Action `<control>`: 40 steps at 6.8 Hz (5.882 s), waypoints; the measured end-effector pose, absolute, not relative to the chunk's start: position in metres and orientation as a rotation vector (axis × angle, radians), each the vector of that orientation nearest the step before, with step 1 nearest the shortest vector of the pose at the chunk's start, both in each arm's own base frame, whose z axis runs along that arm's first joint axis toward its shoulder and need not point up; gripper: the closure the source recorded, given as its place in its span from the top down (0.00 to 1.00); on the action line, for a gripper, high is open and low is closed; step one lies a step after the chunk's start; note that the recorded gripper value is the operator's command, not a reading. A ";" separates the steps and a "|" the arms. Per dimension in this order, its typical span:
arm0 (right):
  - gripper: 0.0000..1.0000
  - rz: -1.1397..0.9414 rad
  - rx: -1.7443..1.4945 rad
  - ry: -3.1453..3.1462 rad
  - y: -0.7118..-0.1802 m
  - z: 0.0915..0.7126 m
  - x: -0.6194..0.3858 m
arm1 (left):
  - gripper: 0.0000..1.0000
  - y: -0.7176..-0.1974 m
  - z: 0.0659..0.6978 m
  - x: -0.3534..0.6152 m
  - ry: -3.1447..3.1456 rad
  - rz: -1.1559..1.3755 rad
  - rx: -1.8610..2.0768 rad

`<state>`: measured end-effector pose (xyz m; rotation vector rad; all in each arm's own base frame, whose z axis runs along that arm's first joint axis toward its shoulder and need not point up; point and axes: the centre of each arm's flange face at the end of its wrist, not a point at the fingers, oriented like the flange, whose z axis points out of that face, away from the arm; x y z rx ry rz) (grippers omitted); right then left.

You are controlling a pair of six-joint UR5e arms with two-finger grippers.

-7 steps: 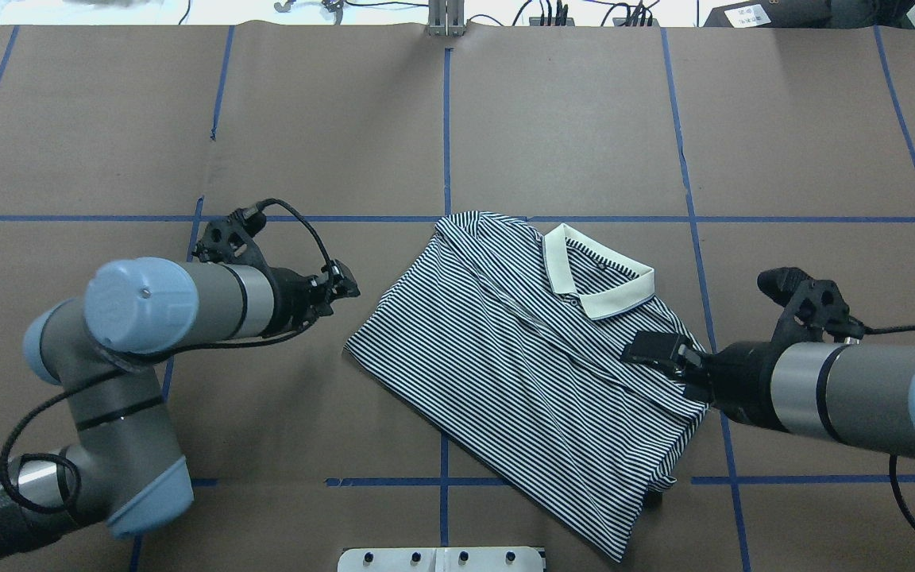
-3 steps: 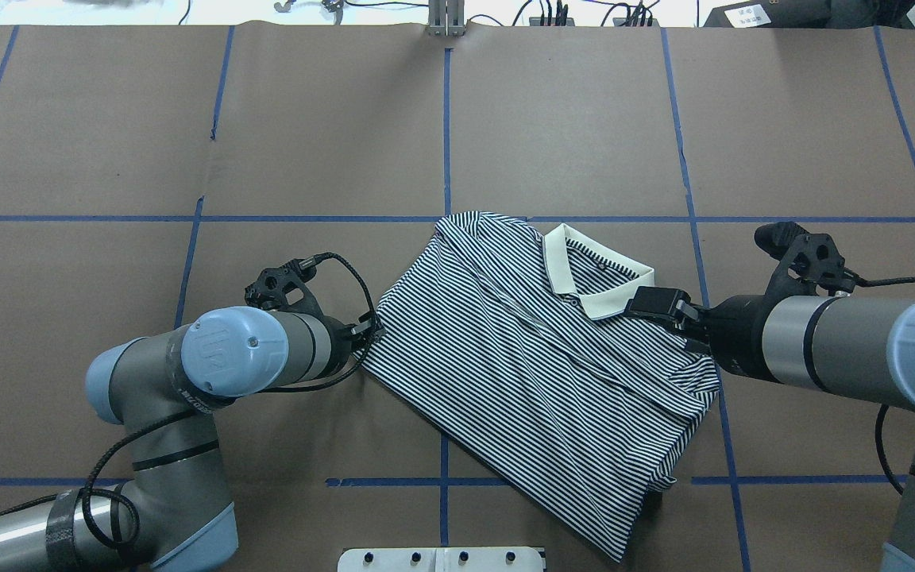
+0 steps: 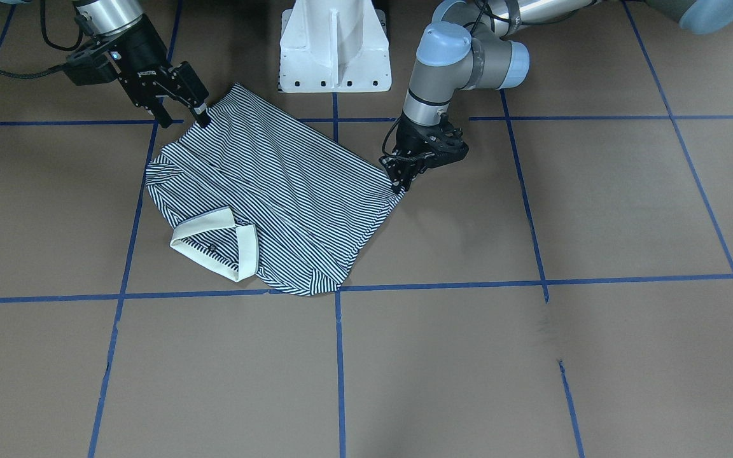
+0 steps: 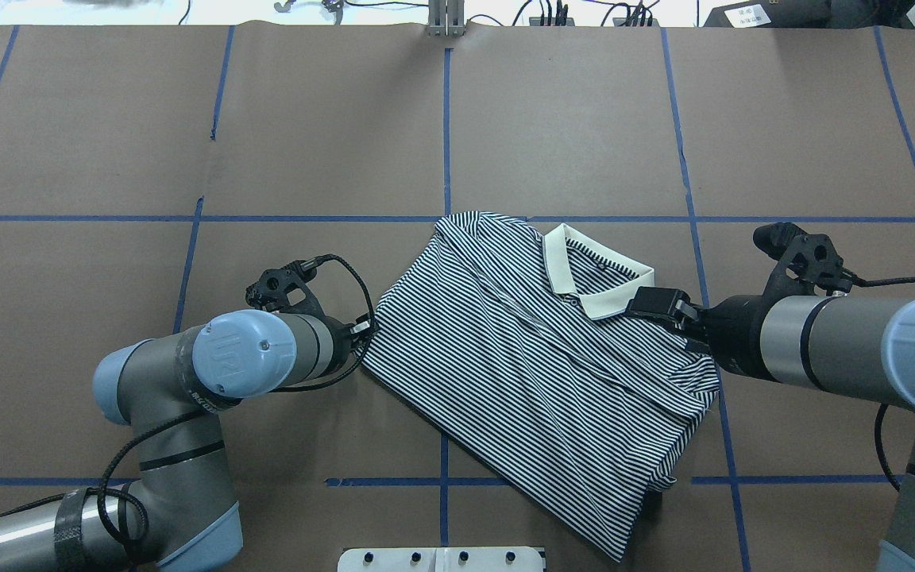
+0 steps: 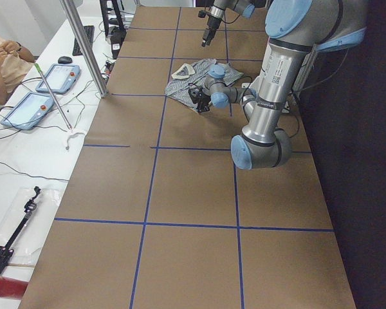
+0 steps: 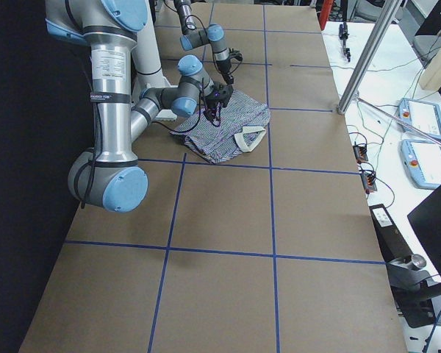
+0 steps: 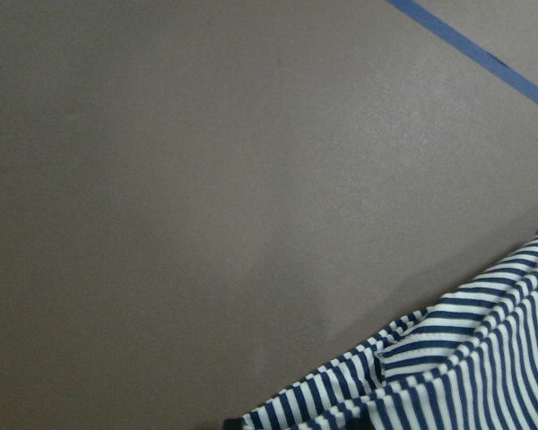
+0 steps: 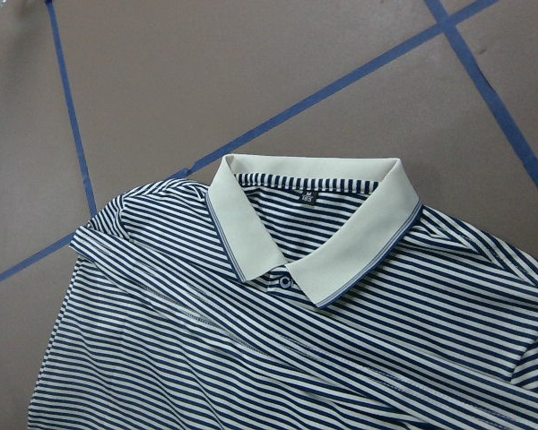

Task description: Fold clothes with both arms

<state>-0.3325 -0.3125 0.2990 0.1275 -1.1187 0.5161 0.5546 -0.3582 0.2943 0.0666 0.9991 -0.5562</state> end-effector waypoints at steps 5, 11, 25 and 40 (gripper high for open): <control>1.00 0.521 0.129 -1.115 -0.315 0.300 -0.333 | 0.00 -0.511 0.298 0.468 0.870 -0.540 0.322; 1.00 0.517 0.138 -1.122 -0.345 0.278 -0.386 | 0.51 -0.683 0.303 0.451 0.975 -0.630 0.497; 1.00 -0.220 0.141 -0.719 -0.391 0.202 -0.660 | 0.53 -0.596 0.333 0.384 1.122 -0.567 0.474; 1.00 -0.258 0.253 -0.732 -0.440 0.205 -0.610 | 0.53 -0.569 0.347 0.359 1.128 -0.564 0.476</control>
